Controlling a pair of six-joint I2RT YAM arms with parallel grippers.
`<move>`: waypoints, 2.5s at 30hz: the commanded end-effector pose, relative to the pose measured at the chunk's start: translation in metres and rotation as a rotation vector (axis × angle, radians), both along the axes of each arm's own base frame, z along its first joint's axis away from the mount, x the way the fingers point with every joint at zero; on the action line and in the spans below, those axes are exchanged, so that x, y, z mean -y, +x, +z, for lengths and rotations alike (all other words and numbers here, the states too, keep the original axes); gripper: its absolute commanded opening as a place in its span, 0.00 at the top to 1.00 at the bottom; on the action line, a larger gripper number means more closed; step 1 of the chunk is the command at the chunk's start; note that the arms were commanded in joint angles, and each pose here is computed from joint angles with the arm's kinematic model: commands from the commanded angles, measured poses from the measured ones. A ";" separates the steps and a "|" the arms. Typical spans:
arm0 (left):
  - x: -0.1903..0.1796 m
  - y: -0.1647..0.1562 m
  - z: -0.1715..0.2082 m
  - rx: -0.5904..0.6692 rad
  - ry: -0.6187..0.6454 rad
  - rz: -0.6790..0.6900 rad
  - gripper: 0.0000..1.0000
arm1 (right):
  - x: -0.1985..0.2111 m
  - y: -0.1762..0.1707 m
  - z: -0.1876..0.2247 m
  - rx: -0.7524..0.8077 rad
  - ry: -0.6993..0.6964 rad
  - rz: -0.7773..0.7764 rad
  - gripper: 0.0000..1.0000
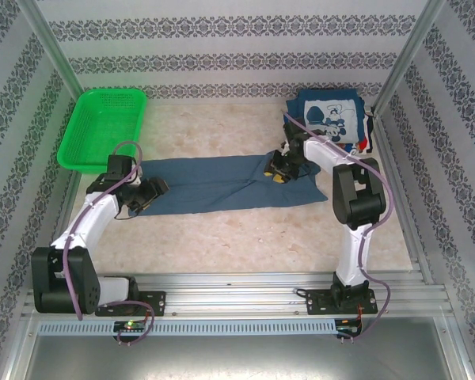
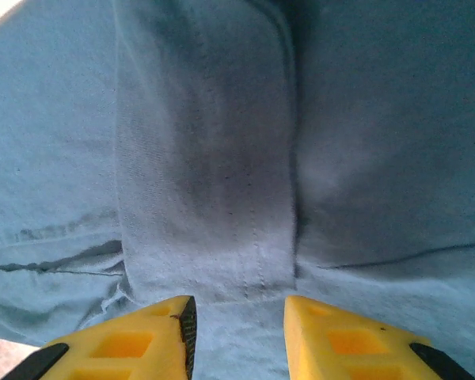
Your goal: Fold and stack the t-shirts
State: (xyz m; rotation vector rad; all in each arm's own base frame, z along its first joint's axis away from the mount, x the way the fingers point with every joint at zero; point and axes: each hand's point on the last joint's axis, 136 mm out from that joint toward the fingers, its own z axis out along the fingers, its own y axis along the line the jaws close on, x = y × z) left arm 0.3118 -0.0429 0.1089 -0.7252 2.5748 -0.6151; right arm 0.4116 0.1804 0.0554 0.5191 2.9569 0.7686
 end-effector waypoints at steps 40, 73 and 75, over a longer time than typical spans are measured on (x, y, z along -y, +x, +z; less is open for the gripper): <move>-0.005 0.005 -0.007 0.005 0.046 -0.001 0.31 | -0.029 0.026 0.011 0.070 0.009 0.046 1.00; 0.000 0.011 -0.017 -0.021 0.098 -0.051 0.25 | 0.007 0.024 0.028 0.151 0.064 -0.023 0.86; 0.004 0.009 -0.016 -0.013 0.096 -0.069 0.25 | 0.000 0.031 0.018 0.136 0.065 -0.023 0.91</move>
